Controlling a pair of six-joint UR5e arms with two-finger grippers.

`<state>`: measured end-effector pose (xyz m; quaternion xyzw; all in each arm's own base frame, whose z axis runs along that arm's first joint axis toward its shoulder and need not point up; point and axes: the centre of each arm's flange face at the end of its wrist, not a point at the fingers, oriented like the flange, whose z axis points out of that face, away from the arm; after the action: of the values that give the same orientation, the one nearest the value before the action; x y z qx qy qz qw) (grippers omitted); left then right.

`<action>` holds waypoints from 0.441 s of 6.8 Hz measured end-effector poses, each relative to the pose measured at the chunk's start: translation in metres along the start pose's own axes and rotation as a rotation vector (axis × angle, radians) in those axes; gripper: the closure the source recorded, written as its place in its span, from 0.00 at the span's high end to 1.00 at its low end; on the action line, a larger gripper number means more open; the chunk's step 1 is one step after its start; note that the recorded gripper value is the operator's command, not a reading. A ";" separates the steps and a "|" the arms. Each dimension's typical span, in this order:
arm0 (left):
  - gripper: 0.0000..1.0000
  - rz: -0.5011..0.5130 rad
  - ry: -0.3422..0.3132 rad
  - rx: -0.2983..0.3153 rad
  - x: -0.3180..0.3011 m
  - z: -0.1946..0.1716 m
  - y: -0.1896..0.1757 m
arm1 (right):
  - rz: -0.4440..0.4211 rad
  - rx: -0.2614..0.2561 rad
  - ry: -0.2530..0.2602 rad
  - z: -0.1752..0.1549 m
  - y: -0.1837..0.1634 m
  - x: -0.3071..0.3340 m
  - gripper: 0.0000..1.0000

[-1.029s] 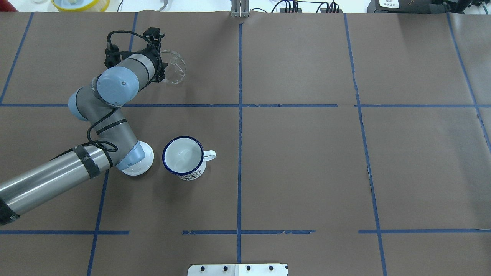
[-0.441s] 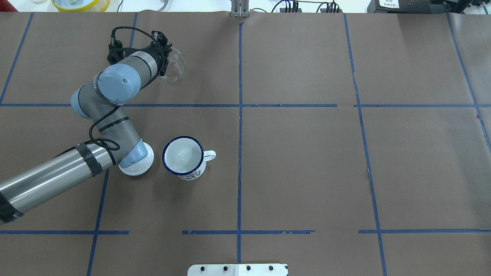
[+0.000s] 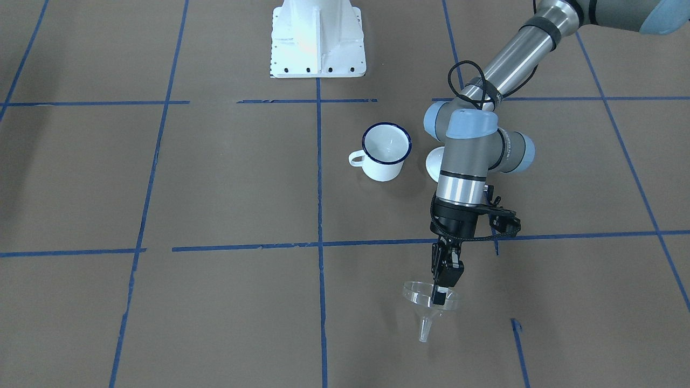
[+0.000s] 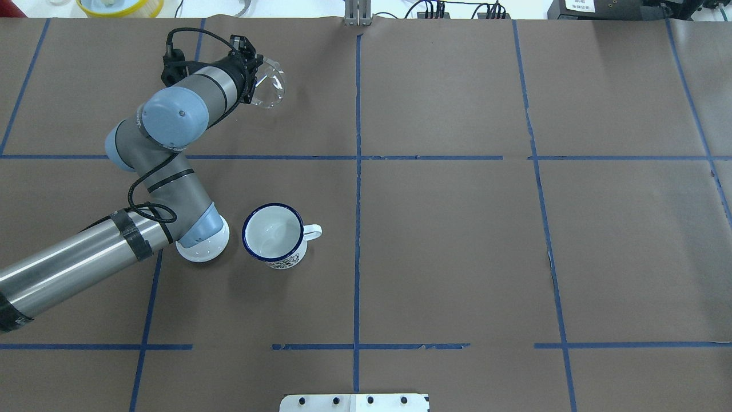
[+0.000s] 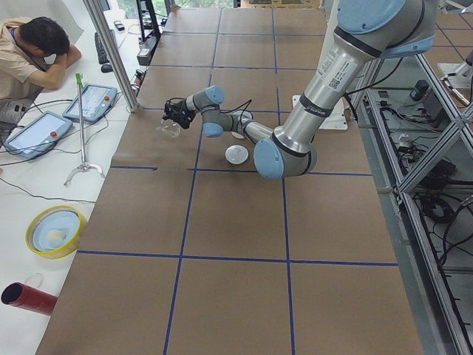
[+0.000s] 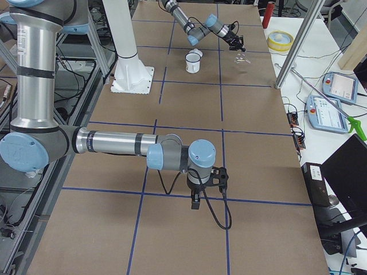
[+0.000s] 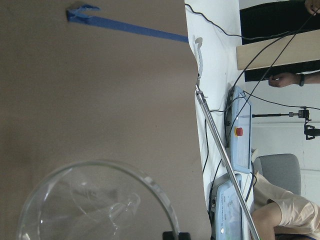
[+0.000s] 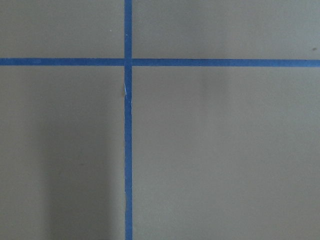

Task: Place funnel on cup
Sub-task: 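Lift the glass funnel and carry it over the open mug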

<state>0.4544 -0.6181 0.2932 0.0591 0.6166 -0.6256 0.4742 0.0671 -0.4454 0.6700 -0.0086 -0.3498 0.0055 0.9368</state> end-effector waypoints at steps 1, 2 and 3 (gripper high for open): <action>0.00 -0.013 0.006 -0.060 0.025 -0.023 0.019 | 0.000 0.000 0.000 0.000 0.000 0.000 1.00; 0.00 -0.001 -0.018 -0.134 0.054 -0.056 0.044 | 0.000 0.000 0.000 0.000 0.000 0.000 1.00; 0.00 0.036 -0.049 -0.197 0.082 -0.097 0.069 | 0.000 0.000 0.000 0.000 0.000 0.000 1.00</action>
<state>0.4061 -0.5659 0.1673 0.0080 0.6623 -0.5544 0.5039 0.0672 -0.4454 0.6700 -0.0086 -0.3498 0.0055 0.9368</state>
